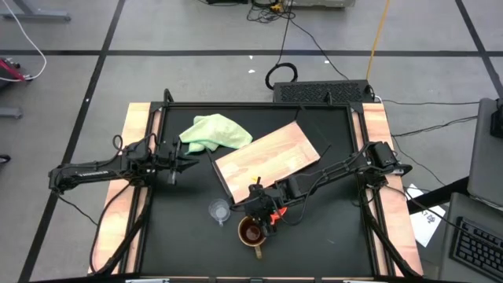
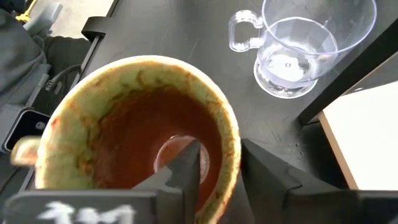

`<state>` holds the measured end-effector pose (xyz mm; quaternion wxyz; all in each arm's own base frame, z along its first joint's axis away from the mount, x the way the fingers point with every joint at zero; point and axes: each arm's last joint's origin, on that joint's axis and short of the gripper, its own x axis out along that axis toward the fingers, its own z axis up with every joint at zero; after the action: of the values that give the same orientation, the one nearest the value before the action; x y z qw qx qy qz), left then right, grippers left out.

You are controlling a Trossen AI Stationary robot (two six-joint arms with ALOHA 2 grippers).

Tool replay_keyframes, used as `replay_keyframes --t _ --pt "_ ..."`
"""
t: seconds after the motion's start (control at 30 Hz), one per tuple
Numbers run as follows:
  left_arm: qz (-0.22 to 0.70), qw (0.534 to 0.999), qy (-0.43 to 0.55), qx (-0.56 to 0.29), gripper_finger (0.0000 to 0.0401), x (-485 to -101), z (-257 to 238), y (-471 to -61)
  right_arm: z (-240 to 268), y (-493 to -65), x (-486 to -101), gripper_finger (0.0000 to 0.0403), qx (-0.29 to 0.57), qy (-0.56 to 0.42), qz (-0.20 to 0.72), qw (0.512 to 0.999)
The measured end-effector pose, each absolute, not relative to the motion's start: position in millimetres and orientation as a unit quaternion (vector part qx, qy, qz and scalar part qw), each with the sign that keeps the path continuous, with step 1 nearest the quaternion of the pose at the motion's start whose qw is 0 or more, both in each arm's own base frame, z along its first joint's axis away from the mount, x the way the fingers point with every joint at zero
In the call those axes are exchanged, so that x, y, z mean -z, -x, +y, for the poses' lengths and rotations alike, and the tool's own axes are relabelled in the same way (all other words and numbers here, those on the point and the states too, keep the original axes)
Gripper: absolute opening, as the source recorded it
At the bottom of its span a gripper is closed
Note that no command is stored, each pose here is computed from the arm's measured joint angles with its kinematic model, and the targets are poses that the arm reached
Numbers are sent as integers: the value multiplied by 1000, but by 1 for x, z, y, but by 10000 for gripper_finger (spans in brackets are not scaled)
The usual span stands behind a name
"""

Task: Stack small to large cups/mugs on shelf
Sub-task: Put the dark green mug on the shelf

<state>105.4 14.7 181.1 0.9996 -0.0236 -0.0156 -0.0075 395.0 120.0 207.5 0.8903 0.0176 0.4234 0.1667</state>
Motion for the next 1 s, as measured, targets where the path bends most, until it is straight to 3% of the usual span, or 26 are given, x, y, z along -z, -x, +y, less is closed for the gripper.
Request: replay_keyframes --t 0.27,0.6,1.0 --pt "-15 1000 24 7 12 -181 15 -105 119 -396 -209 25 -172 -6 413 894" --pt "-15 1000 25 7 12 -181 15 -105 120 -398 -212 23 -176 -25 415 892" --pt "-15 1000 26 8 12 -181 15 -105 124 -398 -253 22 -191 -3 398 897"
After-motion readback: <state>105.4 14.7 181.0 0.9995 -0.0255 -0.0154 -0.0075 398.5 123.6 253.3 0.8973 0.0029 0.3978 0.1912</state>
